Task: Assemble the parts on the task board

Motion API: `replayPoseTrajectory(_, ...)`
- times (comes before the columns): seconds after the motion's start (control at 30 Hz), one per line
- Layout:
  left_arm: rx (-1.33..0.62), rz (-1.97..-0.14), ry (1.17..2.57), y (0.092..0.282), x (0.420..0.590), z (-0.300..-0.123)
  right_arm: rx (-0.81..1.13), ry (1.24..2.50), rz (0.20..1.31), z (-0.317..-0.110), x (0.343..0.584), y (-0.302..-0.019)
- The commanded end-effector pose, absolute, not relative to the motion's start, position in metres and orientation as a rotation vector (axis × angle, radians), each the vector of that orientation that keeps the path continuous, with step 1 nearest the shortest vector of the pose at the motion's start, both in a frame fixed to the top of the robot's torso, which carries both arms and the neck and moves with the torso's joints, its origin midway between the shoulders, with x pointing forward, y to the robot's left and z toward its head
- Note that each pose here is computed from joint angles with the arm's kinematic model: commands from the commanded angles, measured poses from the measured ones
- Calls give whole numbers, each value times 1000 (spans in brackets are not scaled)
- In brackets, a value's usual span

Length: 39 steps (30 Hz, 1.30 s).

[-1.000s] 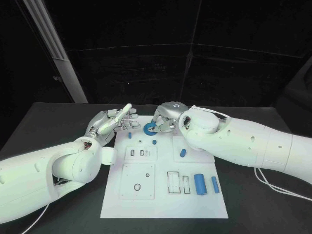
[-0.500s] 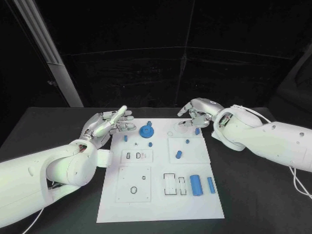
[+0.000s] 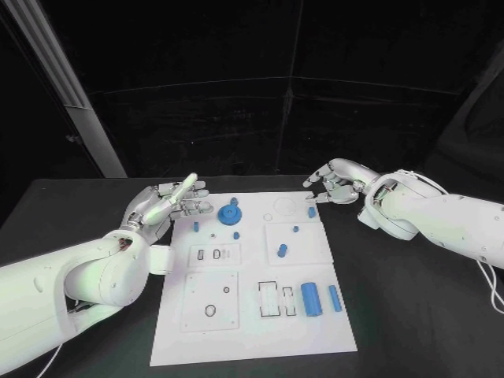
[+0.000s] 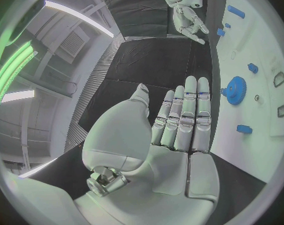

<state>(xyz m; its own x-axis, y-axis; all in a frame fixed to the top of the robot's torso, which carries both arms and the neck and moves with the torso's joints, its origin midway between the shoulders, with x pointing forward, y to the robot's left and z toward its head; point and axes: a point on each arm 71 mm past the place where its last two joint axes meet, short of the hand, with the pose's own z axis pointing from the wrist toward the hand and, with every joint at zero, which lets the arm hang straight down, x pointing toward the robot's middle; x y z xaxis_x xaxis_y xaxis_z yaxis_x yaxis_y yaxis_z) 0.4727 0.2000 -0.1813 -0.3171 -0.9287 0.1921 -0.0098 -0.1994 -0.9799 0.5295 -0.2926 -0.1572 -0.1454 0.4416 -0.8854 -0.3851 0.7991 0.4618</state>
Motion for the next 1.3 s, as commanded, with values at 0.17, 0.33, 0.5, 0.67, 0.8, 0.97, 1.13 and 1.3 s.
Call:
replayPoseTrajectory(0.17,-1157,-1632,1321,200,473,-180,37,1602,733,-169,529,-297)
replayPoseTrajectory(0.33,-1157,-1634,1322,200,473,-180,40,1624,726,-177,527,-301)
replayPoseTrajectory(0.5,-1157,-1634,1322,201,473,-180,43,1638,720,-181,527,-303)
replayPoseTrajectory(0.67,-1158,-1632,1322,201,473,-180,45,1650,717,-184,527,-305)
replayPoseTrajectory(0.8,-1158,-1631,1321,201,473,-180,49,1662,715,-188,526,-305)
replayPoseTrajectory(0.97,-1159,-1629,1321,202,473,-180,51,1672,715,-192,526,-306)
replayPoseTrajectory(1.13,-1159,-1627,1321,202,474,-181,51,1676,716,-194,526,-305)
replayPoseTrajectory(1.3,-1159,-1628,1321,202,474,-181,52,1680,716,-196,526,-305)
